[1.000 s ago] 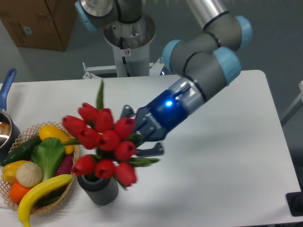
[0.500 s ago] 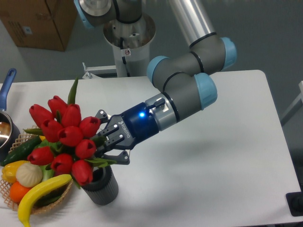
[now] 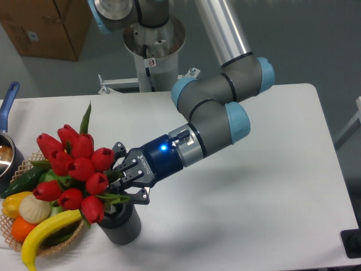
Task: Insert the flowers into the vase
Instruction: 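Lower the tulip stems down into the black vase opening, then open the gripper to release the tulips and pull back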
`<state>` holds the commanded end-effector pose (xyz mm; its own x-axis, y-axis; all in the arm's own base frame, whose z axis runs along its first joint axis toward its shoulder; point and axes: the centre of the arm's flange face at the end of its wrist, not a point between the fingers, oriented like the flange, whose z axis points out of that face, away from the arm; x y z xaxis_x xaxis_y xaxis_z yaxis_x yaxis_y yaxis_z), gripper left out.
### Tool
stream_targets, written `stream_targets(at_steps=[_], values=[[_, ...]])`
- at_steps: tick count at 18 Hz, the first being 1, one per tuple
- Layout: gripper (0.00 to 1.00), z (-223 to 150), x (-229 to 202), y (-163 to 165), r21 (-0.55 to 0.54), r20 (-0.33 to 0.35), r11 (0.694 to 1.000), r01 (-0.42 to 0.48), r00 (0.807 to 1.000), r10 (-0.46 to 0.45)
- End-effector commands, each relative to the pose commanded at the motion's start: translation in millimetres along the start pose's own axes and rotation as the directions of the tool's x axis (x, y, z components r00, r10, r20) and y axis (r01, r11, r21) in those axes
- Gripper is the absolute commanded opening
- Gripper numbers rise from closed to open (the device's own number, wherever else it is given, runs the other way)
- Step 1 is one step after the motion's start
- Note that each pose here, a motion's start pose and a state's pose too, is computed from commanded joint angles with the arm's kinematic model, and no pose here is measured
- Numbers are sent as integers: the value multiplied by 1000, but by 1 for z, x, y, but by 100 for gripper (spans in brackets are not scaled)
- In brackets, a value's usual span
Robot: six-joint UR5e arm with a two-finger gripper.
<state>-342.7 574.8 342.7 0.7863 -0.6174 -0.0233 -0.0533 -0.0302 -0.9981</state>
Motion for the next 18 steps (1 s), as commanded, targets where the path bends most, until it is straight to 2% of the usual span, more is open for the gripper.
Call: stream_targets(at_steps=[1,5,8,9,14,16,18], values=[[12,1,3,5,0,-2,1000,-5,1000,5],[36,2,3,31,-7,-3,1000,-9,1000,9],[69,-2,7,59,-14,3,999,-29,1000,29],[76,-5,10,65,-15,7,999,-29,1000,29],[99,-20,7,69,-27,31,999,-17,999,18],[100,-34,3,71,-67,56,998,-9,998,12],[100,-49,2,58,-117,84,993,-26,996,36]])
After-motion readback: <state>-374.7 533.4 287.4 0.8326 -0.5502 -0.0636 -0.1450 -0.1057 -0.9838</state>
